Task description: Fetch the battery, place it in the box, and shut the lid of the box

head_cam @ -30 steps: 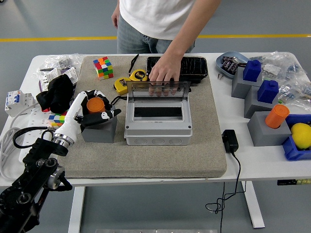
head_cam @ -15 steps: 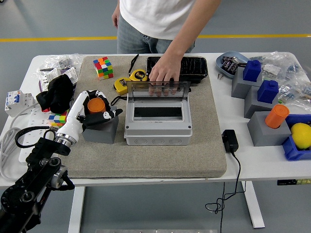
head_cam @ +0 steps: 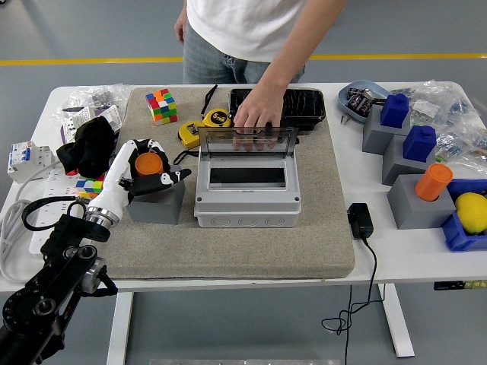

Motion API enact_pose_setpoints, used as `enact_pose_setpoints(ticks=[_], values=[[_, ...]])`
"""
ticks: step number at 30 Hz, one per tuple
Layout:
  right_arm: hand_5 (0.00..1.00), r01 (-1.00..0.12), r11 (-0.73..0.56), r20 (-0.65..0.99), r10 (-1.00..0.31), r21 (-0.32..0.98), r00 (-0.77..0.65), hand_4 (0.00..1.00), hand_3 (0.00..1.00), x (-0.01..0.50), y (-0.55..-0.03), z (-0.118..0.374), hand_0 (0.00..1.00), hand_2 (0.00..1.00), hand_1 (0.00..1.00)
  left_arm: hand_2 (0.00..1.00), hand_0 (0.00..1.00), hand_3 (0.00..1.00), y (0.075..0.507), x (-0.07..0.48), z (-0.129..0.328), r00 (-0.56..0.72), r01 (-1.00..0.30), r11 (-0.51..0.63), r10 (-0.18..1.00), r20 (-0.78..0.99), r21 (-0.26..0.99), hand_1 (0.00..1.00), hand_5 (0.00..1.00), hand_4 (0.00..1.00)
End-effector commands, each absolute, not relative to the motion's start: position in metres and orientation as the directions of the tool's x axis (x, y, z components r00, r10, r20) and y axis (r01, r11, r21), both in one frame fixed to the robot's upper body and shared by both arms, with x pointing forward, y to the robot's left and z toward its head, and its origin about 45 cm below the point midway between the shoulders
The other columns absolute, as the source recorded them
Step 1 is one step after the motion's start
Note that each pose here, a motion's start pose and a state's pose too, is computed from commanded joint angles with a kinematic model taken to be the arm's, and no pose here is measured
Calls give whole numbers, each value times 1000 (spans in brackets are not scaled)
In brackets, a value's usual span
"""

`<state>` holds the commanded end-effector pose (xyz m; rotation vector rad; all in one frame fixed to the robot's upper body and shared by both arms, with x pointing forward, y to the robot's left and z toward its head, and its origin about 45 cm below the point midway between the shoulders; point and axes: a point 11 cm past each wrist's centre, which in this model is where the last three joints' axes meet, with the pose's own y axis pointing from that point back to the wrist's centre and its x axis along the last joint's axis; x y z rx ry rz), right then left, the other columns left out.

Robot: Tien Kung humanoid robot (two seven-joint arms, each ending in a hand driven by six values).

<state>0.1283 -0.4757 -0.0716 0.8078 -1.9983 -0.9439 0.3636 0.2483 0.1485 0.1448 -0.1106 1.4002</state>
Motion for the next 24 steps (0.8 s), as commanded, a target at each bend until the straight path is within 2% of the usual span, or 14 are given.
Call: enact_pose_setpoints(ticks=[24], values=[[998,-206,528,376,-781,824,-498,998,862,126,-478,-71,998,859,942,76,68,63,244,370,166,144,-988,152,969,200,-23,24,2,998]])
